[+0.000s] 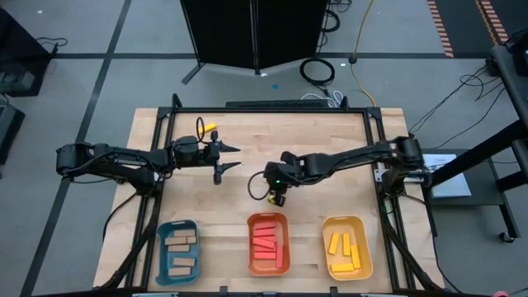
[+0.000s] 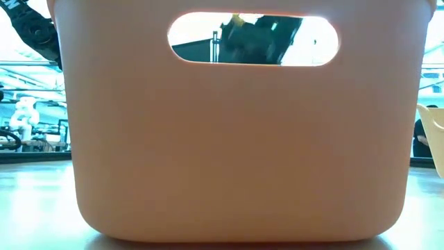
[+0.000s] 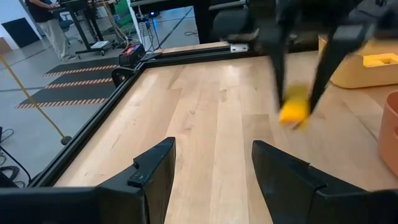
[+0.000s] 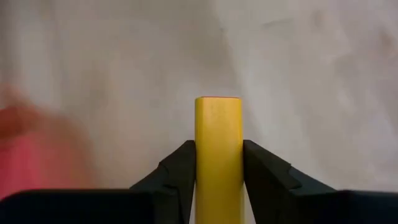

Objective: Sort blocks
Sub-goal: Put the bottom right yellow block into the yellow bin

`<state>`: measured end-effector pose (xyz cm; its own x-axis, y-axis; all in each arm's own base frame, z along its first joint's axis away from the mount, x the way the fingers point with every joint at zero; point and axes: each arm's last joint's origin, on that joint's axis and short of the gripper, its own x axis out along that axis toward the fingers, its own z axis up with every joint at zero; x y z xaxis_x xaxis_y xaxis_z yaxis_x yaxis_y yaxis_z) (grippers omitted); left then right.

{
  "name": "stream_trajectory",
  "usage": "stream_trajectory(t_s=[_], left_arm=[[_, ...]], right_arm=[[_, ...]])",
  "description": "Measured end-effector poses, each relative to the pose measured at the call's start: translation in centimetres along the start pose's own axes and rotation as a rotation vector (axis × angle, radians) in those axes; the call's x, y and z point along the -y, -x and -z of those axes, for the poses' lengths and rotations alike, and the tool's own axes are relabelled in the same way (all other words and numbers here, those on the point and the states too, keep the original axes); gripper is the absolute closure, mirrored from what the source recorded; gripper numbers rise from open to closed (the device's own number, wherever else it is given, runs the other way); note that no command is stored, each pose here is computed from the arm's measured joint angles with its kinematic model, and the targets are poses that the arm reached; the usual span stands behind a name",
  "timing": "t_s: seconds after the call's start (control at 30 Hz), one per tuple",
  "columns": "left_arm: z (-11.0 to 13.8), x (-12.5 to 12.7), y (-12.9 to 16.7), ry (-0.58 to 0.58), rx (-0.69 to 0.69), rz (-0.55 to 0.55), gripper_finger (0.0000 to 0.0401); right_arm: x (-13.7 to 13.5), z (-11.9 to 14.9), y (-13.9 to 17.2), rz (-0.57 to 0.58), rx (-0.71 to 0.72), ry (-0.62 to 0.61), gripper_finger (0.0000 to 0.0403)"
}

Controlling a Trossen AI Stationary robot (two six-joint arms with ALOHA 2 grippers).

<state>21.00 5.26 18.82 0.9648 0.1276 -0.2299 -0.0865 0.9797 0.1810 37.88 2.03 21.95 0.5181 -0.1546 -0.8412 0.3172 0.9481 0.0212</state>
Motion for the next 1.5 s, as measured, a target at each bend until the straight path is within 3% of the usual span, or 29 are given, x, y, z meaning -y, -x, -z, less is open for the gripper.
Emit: stream_trajectory(t_s=[0.27,0.43,0.67,1.03,1.5], left_arm=[[0.0,0.0,0.0,0.0,-0.002,0.0,0.0191],[0.0,0.0,0.0,0.0,-0.004,0.001,0.0191],[0.0,0.0,0.0,0.001,-0.004,0.001,0.0191],[0.0,0.0,0.0,0.0,0.002,0.0,0.0191],[0.0,0.0,0.0,0.0,0.003,-0.001,0.0191]], right_arm=[[-0.9,2.1,7.7,-0.221,-0.176,-0.136,0.0295],[-2.2,5.3,11.4,-0.174,-0.371,-0.289,0.0294],[-5.5,9.4,13.9,-0.119,-0.624,-0.413,0.0294],[-8.9,12.8,16.0,-0.051,-0.643,-0.523,0.0293],[-8.6,13.8,16.4,0.081,-0.646,-0.604,0.0288]])
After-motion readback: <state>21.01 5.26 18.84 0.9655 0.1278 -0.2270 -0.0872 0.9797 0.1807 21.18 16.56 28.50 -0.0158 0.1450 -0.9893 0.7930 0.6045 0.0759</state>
